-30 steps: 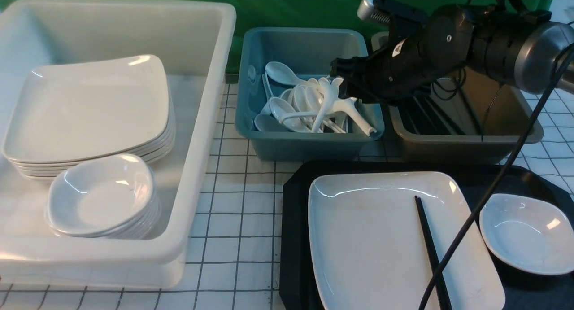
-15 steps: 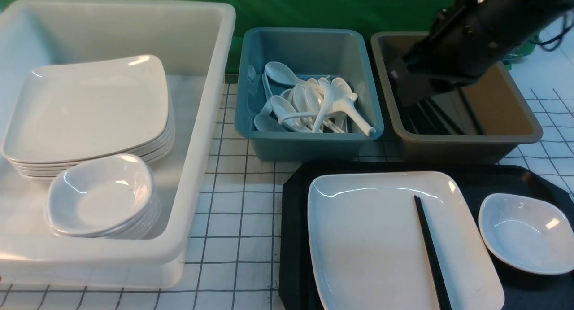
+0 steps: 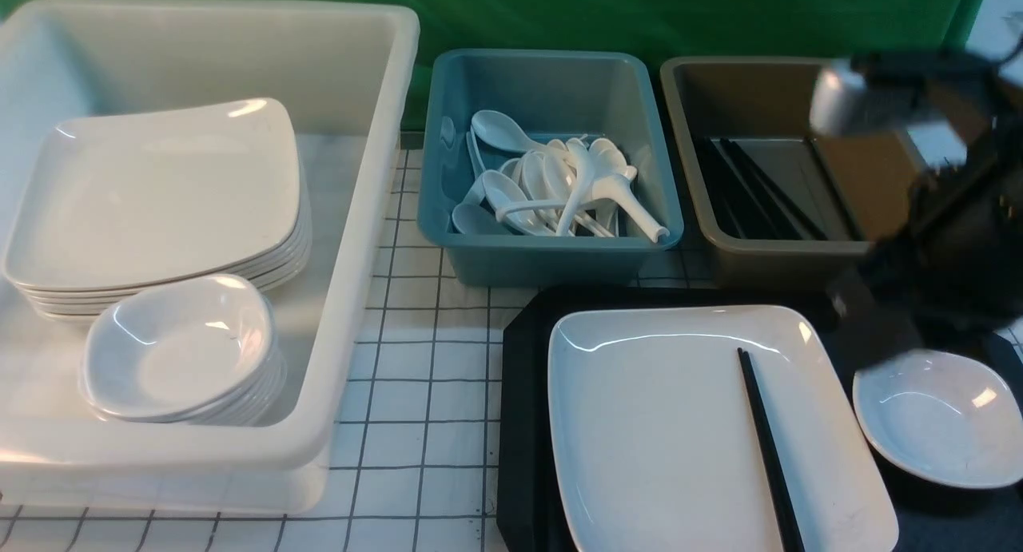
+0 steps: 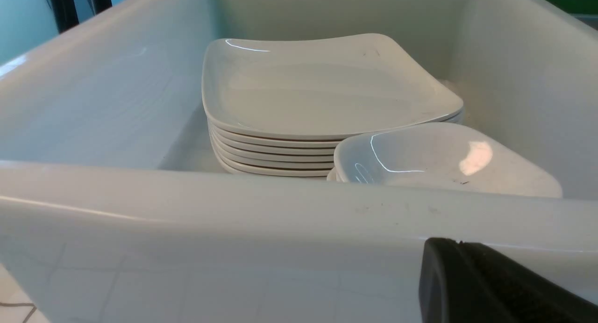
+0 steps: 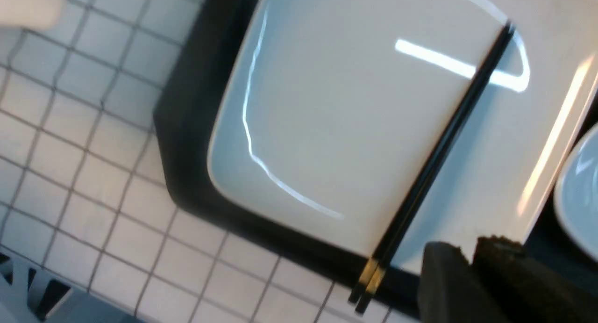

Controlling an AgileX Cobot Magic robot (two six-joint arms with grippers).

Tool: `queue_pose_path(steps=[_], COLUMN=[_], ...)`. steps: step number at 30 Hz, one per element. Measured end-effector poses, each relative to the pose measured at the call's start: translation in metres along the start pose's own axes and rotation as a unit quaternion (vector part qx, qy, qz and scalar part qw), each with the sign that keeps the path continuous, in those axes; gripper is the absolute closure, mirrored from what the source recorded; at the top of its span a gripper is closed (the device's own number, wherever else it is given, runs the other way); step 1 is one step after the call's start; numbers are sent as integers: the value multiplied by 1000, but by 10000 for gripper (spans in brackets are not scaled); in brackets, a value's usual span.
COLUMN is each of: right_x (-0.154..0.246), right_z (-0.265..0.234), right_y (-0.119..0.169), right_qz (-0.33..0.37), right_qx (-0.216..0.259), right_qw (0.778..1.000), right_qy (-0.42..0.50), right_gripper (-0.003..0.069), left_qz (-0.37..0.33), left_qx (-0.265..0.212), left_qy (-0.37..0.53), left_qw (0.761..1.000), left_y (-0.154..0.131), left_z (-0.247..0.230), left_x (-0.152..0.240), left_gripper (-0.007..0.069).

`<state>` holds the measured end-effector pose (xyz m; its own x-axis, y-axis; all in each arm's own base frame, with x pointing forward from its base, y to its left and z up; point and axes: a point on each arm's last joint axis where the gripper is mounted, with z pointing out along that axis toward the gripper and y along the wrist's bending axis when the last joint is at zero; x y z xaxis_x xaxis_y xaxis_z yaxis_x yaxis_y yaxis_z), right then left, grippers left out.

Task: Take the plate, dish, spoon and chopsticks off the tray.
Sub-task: Use the right arm to grab a pair of chopsticks from the plate

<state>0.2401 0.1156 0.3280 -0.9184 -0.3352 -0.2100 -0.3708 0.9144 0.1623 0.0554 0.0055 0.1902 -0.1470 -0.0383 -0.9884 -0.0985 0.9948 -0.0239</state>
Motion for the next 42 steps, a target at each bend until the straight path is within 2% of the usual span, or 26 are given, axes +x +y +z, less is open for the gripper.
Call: queue_pose_path(steps=[4, 5, 6, 8, 10, 12, 15, 26, 34, 38, 42], right_x=[22, 30, 31, 38, 39, 36, 31, 23, 21, 21, 21], right_z=[45, 65, 67, 93, 99, 110, 122, 157, 163, 165, 166], right_y=[-9, -12, -13, -18, -19, -21, -23, -29, -30, -30, -30], right_qz=[52, 75, 78, 113, 119, 126, 132, 144, 147, 147, 147], right_qx=[6, 10, 10, 17, 18, 21, 23, 30, 30, 29, 30], right_qw=[998, 996, 996, 992, 992, 991, 990, 987, 986, 987, 986], right_qy=[43, 47, 47, 44, 46, 50, 51, 69, 67, 66, 67], right_gripper=[466, 416, 409, 288, 242, 167, 130, 120, 123, 173, 311], left_qz=[0, 0, 0, 0, 0, 0, 0, 0, 0, 0, 0], left_qx=[0, 0, 0, 0, 0, 0, 0, 0, 0, 0, 0], left_qy=[0, 0, 0, 0, 0, 0, 0, 0, 0, 0, 0], left_qw=[1000, 1000, 1000, 1000, 1000, 1000, 1000, 1000, 1000, 1000, 1000], left_y=[0, 0, 0, 0, 0, 0, 0, 0, 0, 0, 0], left_z=[0, 0, 0, 0, 0, 0, 0, 0, 0, 0, 0], left_x=[0, 0, 0, 0, 0, 0, 0, 0, 0, 0, 0], left_gripper=[603, 603, 603, 603, 603, 603, 603, 603, 603, 603, 603])
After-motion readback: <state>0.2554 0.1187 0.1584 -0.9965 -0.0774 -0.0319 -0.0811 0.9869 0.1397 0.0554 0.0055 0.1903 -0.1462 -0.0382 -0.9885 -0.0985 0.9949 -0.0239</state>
